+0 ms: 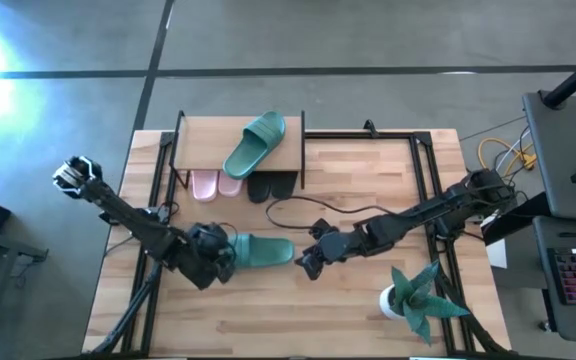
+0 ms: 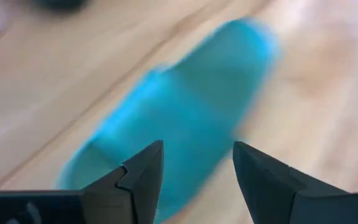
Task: Pick and place slides into the shelf
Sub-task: Put the green slide on the shelf
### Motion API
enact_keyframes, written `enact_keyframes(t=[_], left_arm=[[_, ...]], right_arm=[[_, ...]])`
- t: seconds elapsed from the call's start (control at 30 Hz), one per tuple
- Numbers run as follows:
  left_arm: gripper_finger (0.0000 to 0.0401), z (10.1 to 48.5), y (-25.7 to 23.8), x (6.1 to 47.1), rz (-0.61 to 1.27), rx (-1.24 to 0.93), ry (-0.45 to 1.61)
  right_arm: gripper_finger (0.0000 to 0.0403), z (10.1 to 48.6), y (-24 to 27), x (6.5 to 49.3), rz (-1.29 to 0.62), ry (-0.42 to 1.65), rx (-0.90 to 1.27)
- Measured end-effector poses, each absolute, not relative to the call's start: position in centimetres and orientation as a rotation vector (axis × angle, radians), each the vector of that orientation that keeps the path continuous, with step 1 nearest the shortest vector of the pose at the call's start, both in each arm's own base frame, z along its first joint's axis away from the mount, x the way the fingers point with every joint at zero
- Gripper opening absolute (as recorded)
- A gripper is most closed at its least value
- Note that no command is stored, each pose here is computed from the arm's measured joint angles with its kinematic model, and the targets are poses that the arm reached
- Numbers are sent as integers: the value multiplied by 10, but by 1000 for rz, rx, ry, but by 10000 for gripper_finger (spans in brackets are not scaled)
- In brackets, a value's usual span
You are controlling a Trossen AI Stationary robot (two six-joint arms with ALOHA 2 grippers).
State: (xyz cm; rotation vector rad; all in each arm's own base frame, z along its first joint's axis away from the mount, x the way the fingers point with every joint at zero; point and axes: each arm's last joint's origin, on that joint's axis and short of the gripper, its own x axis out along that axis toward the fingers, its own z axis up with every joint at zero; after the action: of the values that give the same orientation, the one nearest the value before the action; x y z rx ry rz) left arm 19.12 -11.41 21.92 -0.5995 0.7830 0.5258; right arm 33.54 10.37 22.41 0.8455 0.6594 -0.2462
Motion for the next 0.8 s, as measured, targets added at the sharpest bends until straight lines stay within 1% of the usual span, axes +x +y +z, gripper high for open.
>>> enact_keyframes(t=[0.13, 0.2, 0.27, 0.4, 0.57, 0.63, 0.8], left_arm=[[179, 227, -120, 211, 338, -465, 677], [179, 224, -119, 222, 317, -381, 675], [179, 216, -113, 233, 356, -346, 705], [179, 198, -100, 250, 389, -371, 796], [180, 187, -99, 262, 297, -392, 911], [180, 183, -100, 260, 268, -402, 980], [180, 173, -105, 239, 236, -434, 1255]], right_arm=[[224, 224, 98, 337, -279, 640, 847], [224, 224, 94, 338, -288, 635, 851], [224, 224, 91, 339, -296, 632, 853], [224, 224, 88, 340, -311, 625, 868], [224, 224, 87, 340, -329, 613, 882], [224, 224, 87, 340, -337, 609, 888], [224, 224, 87, 340, -339, 609, 890]])
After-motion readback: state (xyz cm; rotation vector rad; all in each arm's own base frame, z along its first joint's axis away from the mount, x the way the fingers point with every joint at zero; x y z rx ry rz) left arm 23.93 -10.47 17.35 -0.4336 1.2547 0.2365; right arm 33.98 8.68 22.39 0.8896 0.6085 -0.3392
